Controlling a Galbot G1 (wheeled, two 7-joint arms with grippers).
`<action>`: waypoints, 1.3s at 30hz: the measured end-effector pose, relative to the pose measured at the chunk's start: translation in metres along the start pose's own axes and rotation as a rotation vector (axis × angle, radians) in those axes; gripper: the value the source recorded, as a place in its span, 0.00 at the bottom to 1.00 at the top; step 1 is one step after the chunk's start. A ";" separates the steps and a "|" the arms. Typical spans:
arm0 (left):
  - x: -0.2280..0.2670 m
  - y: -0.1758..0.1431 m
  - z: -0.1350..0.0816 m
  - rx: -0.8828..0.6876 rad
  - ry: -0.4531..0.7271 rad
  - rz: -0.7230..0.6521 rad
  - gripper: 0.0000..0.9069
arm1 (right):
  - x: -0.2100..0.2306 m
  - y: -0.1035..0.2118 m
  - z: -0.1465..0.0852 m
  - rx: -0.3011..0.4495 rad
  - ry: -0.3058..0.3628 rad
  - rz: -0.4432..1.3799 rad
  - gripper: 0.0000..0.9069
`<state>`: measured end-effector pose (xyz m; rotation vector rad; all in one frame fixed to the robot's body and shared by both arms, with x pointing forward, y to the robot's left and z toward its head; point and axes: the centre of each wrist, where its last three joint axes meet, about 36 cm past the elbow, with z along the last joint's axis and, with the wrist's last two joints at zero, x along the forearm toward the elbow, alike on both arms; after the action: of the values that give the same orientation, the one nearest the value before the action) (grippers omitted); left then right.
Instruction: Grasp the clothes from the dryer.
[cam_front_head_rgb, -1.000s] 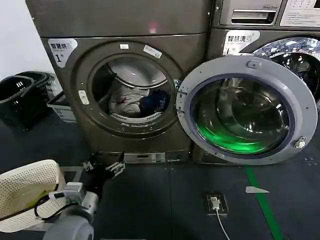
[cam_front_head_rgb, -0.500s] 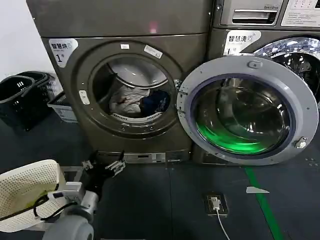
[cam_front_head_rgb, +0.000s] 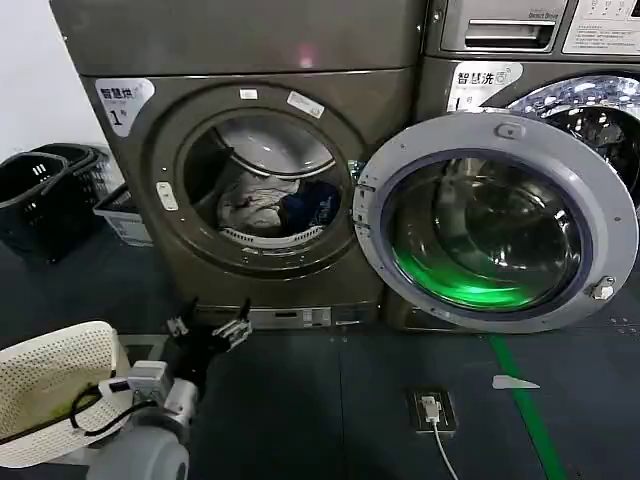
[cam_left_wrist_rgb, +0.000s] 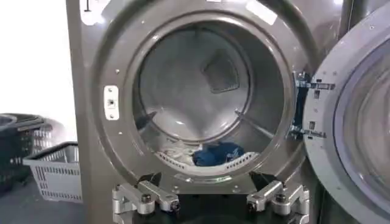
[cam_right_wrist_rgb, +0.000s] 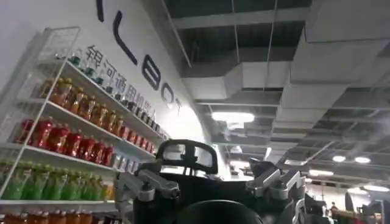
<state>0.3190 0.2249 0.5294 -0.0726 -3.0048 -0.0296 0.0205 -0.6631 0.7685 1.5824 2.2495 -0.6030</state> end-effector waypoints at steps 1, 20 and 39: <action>0.000 0.000 0.000 0.000 0.000 -0.001 1.00 | 0.000 0.000 0.000 -0.001 -0.001 0.002 1.00; 0.005 0.002 -0.006 0.011 -0.011 0.000 1.00 | -0.002 0.000 -0.003 -0.036 0.000 0.006 1.00; 0.008 0.002 -0.008 0.005 -0.015 0.016 1.00 | 0.000 -0.001 -0.009 -0.054 -0.011 -0.014 1.00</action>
<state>0.3121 0.2268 0.5390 -0.0967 -3.0191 -0.0206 0.0197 -0.6585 0.7762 1.5349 2.2519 -0.5485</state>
